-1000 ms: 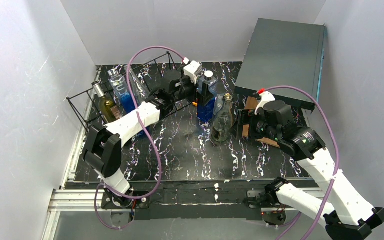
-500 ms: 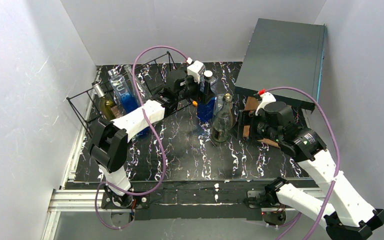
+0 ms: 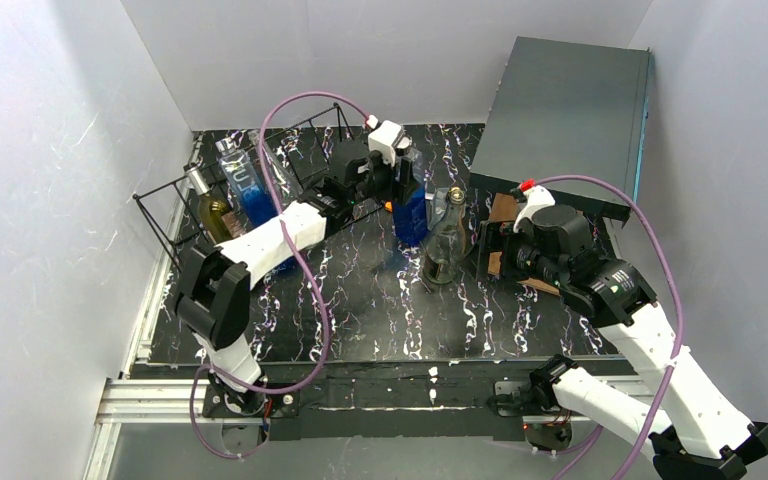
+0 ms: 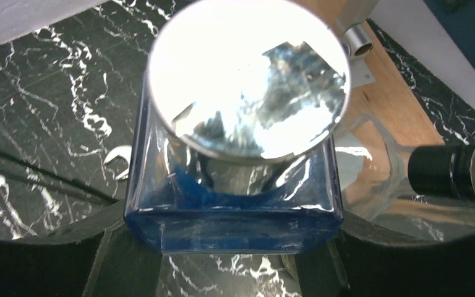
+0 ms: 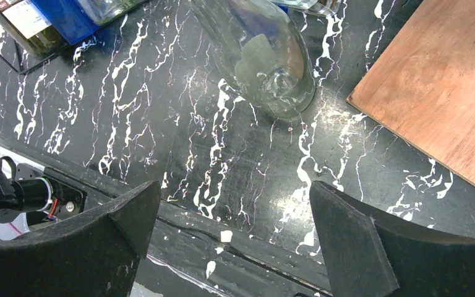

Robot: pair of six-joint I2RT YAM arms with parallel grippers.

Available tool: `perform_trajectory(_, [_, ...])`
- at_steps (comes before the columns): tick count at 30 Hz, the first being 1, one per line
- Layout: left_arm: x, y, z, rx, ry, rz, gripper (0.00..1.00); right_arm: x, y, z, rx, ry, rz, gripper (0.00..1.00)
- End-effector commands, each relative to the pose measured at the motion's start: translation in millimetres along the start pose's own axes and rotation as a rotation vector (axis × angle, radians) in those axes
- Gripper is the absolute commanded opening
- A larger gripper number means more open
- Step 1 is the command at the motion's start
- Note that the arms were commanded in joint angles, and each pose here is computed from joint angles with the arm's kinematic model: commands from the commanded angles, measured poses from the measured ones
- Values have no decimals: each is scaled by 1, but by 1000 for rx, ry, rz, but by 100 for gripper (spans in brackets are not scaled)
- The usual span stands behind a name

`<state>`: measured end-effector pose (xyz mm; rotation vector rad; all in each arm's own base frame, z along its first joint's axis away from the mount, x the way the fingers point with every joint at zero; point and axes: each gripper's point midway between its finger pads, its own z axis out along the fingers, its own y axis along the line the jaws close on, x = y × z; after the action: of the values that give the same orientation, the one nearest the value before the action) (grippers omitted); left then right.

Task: Put the wine bottle on the wine rack

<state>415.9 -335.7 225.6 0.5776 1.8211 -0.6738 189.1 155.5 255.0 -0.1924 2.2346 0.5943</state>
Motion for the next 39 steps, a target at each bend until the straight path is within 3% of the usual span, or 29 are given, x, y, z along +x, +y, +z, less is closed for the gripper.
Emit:
perform_trajectory(1, [-84,-12,-54,-27,-209,60,15,-7,4,-3,-13,-28,-4,100])
perform_trajectory(5, [-111,-4,-93,-118,-258,109,0,-9,5,-3,-14,-31,-4,100])
perform_trajectory(13, [-134,29,-175,-389,-214,194,0,-9,6,-1,-15,-19,-1,100])
perform_trajectory(18, [-140,61,-247,-629,-176,215,0,-10,5,0,-4,-11,-4,100])
perform_trajectory(26, [-130,105,-349,-878,-132,124,0,-8,5,2,3,9,-6,100])
perform_trajectory(39, [-103,170,-414,-1226,-68,22,0,-4,7,10,5,54,6,100])
